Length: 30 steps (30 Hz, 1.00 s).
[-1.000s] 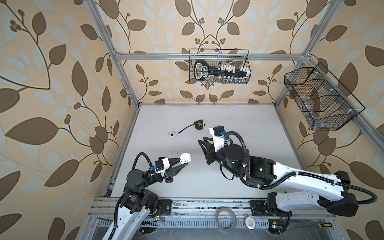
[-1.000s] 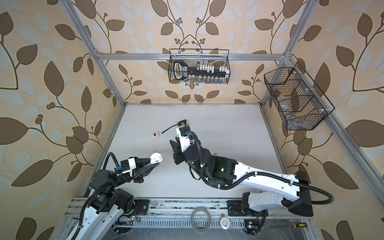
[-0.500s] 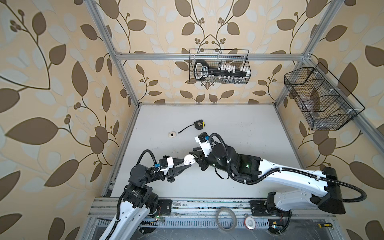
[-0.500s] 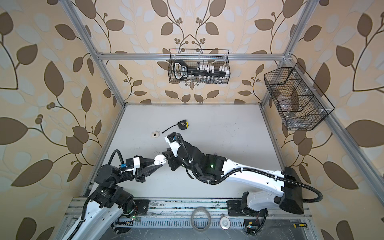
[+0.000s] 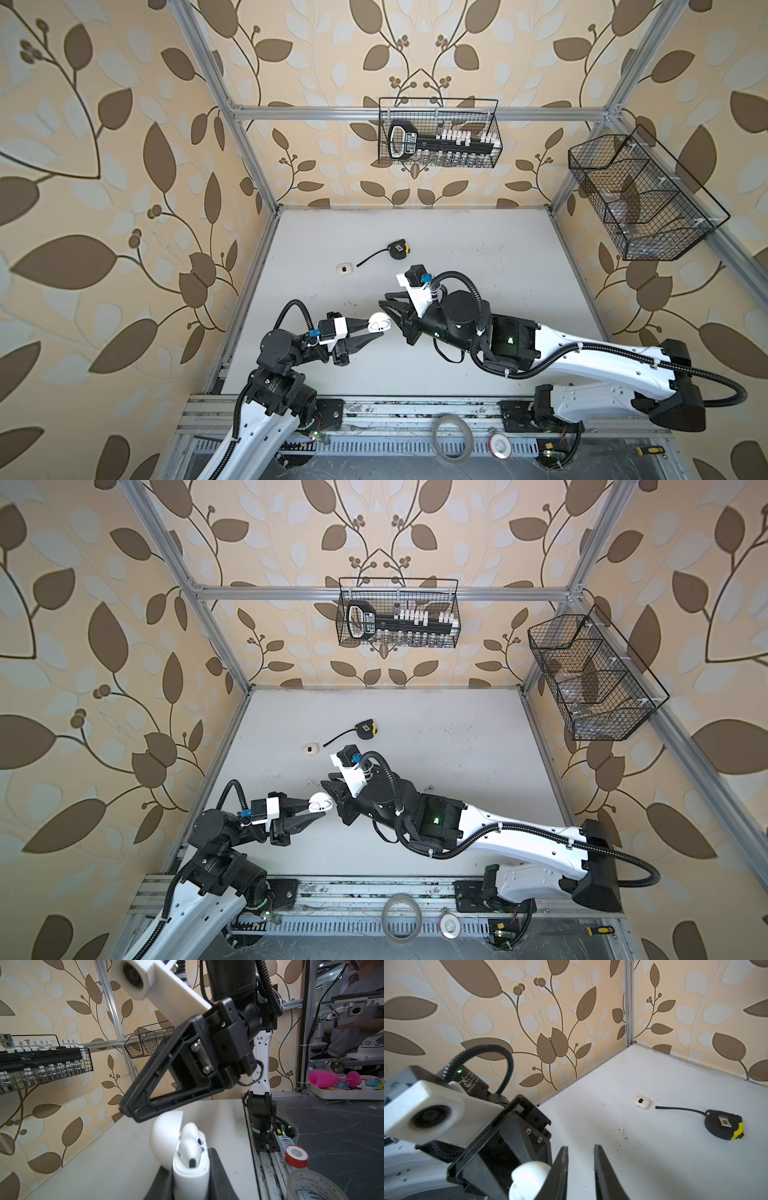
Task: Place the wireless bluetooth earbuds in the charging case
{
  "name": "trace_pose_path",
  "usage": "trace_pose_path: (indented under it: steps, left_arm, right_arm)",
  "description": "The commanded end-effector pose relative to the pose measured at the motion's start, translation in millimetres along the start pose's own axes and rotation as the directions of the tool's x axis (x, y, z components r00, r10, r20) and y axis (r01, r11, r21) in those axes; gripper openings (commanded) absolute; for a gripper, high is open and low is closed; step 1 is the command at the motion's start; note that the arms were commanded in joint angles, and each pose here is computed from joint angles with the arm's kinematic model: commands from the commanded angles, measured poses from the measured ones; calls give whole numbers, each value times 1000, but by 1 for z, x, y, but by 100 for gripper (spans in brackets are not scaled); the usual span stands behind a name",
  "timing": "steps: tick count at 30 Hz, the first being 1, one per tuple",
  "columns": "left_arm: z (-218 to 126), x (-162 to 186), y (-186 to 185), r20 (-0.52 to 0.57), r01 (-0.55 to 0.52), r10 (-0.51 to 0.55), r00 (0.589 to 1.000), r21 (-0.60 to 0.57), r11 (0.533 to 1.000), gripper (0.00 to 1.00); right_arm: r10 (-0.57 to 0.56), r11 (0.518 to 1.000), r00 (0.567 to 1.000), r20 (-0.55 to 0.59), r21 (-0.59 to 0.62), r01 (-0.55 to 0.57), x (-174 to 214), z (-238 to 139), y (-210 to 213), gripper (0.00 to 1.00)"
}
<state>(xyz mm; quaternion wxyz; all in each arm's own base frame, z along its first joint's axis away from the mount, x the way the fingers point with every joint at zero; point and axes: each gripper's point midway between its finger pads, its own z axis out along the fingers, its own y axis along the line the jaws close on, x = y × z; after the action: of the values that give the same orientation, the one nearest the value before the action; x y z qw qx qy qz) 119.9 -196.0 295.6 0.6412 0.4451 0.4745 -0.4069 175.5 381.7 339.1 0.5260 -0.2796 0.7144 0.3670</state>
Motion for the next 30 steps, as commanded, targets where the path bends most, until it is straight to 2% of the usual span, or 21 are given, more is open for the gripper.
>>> trace_pose_path:
  steps: [1,6,9,11,13,16,22,30]
  left_arm:
    - [1,-17,-1,25,-37,36,999,15,999,0]
    - [2,-17,1,20,-33,33,999,3,999,0]
    - [1,-16,2,20,-40,40,999,-3,999,0]
    - [1,-16,0,22,-45,44,999,5,999,0]
    - [1,-17,-2,26,-44,44,999,12,999,0]
    - [0,-18,-3,26,-51,51,998,13,999,0]
    - [0,-21,-3,29,-51,51,998,14,999,0]
    - [2,-18,0,19,-33,33,999,8,999,0]
  right_arm:
    - [-8,1000,1000,28,-20,8,-1,-5,3,23]
    - [-16,999,1000,4,-40,16,7,-2,10,23]
    - [-20,999,1000,5,28,20,8,-2,-2,21]
    - [5,995,1000,30,96,-8,1,-7,-18,14]
    - [47,991,998,41,123,-52,-4,-8,-31,12]
    - [80,991,997,11,102,-81,-1,-1,-36,11]
    - [42,998,998,-56,44,-40,17,18,-18,10]
    - [-13,998,999,-39,-55,11,15,23,14,9]
